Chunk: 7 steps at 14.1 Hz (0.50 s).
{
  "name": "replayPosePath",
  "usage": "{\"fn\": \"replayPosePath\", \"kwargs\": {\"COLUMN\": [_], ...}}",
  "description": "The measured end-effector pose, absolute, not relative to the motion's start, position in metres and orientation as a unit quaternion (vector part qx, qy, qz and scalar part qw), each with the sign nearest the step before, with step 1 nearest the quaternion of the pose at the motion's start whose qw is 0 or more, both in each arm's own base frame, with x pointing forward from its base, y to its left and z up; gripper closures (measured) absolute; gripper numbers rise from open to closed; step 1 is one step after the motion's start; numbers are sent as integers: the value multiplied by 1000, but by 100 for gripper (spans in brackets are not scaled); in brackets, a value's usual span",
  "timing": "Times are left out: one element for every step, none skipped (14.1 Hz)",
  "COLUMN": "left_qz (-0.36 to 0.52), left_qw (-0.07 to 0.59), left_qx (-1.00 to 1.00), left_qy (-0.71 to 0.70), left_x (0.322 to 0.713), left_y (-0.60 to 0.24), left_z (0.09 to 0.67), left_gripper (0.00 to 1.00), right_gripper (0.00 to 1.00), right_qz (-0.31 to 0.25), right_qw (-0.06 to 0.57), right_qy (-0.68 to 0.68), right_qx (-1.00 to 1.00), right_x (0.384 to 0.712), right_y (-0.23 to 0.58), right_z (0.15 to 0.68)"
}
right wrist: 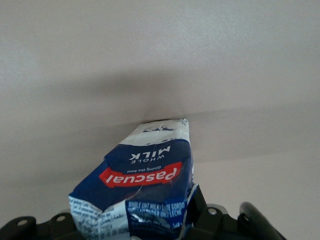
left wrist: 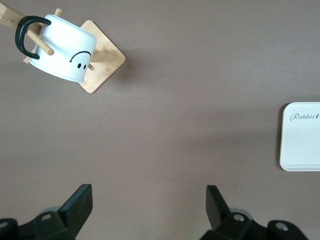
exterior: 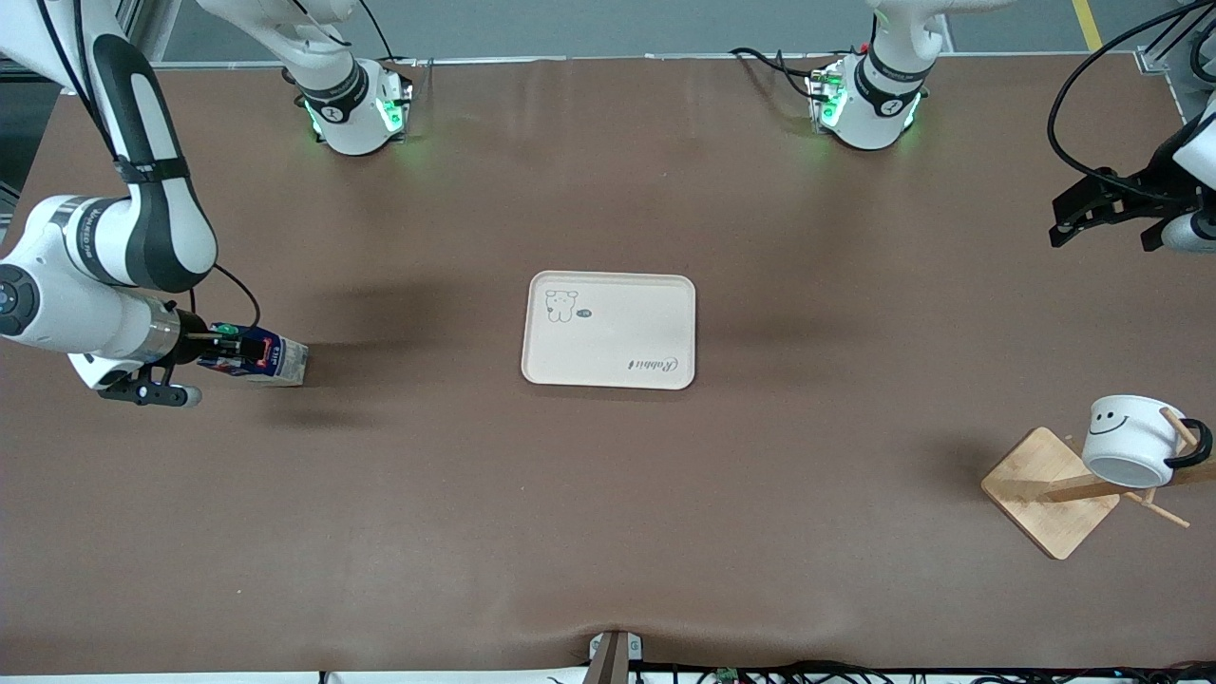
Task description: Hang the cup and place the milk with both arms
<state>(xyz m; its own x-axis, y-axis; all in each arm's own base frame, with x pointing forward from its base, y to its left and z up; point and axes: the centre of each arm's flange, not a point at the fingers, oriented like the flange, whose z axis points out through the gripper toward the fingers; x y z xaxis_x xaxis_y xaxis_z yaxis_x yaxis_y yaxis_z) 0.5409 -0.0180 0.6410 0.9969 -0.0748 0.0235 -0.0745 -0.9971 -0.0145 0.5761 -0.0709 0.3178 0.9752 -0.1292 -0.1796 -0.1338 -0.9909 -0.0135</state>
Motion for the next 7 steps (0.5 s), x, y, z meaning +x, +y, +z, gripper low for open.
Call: {"fn": "replayPosePath", "kwargs": {"left_qz": [-12, -12, -12, -12, -12, -12, -12], "left_qw": [7, 7, 7, 7, 7, 7, 7], "left_qx": [-999, -999, -999, -999, -999, -999, -999], "left_qy": [37, 37, 37, 37, 37, 37, 38], "left_x": [541, 541, 541, 541, 541, 541, 540], "left_y": [-18, -18, -18, -18, -18, -18, -18], "left_z": [641, 641, 641, 641, 641, 641, 642], "left_gripper": [0, 0, 0, 0, 0, 0, 0], "right_gripper": [30, 30, 22, 14, 5, 0, 0], "right_qz": [90, 90, 90, 91, 92, 93, 94], "right_qw": [15, 17, 18, 18, 18, 18, 18], "right_qy": [70, 72, 73, 73, 73, 73, 73], "right_qx": [-993, -993, -993, -993, -993, -993, -993], "right_x": [576, 575, 575, 574, 574, 573, 572], "right_y": [-73, -75, -75, -75, -75, -75, -75], "right_z": [318, 317, 317, 316, 315, 314, 313]}}
